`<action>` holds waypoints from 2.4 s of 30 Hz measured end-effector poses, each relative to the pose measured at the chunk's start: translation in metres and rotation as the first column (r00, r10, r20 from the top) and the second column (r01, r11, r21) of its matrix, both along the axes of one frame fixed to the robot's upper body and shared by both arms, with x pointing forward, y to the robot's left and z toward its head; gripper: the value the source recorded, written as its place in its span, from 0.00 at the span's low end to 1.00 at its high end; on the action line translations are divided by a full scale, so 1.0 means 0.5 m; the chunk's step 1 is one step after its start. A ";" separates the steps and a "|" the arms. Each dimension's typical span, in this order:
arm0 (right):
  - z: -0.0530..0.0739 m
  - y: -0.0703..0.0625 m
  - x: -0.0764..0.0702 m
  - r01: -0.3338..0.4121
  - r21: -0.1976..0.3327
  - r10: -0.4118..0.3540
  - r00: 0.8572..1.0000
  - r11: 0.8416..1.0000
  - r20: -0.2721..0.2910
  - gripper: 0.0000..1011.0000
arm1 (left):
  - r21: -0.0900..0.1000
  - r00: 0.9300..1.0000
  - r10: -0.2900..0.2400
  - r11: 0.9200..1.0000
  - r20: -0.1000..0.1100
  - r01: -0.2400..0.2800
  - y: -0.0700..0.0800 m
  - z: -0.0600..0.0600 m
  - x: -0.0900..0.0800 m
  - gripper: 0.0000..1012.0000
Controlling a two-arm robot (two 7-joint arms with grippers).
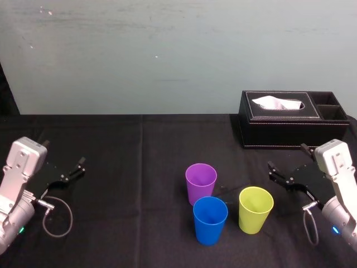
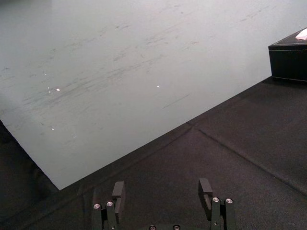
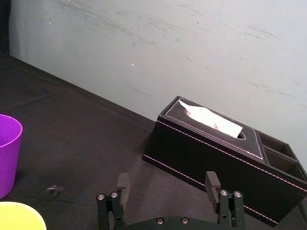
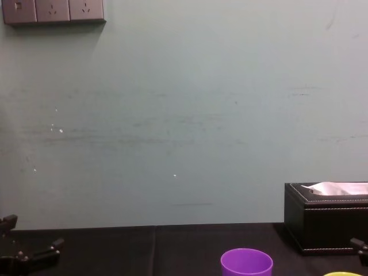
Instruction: Stack the three plastic cups sequentially using one hand.
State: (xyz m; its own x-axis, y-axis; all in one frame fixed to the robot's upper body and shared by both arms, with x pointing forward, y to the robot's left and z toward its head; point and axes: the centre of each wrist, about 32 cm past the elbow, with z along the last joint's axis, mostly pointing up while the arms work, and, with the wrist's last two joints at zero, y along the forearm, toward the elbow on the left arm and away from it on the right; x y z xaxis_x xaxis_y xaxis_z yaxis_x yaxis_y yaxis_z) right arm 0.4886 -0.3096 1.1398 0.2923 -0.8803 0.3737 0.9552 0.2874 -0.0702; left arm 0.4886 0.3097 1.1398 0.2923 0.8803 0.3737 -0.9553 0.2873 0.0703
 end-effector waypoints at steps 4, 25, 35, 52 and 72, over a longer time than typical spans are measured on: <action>0.000 0.000 0.000 0.000 0.000 0.000 1.000 1.000 0.000 0.99 | 0.000 1.000 0.000 1.000 0.000 0.000 0.000 0.000 0.000 0.99; 0.000 0.000 0.000 0.000 0.000 0.000 1.000 1.000 0.000 0.99 | 0.000 1.000 0.000 1.000 0.000 0.000 0.000 0.000 0.000 0.99; 0.000 0.000 0.000 0.000 0.000 0.000 1.000 1.000 0.000 0.99 | 0.000 1.000 0.000 1.000 0.000 0.000 0.000 0.000 0.000 0.99; 0.000 0.000 0.000 0.000 0.000 0.000 1.000 1.000 0.000 0.99 | 0.000 1.000 0.000 1.000 0.000 0.000 0.000 0.000 0.000 0.99; 0.000 0.000 0.000 0.000 0.000 0.000 1.000 1.000 0.000 0.99 | 0.000 1.000 0.000 1.000 0.000 0.000 0.000 0.000 0.000 0.99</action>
State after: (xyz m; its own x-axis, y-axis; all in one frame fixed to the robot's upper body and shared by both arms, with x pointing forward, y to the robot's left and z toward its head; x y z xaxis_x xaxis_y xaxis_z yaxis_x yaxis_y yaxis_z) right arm 0.4886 -0.3097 1.1398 0.2923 -0.8803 0.3737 0.9552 0.2873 -0.0702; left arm 0.4886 0.3097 1.1398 0.2923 0.8803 0.3738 -0.9552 0.2873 0.0703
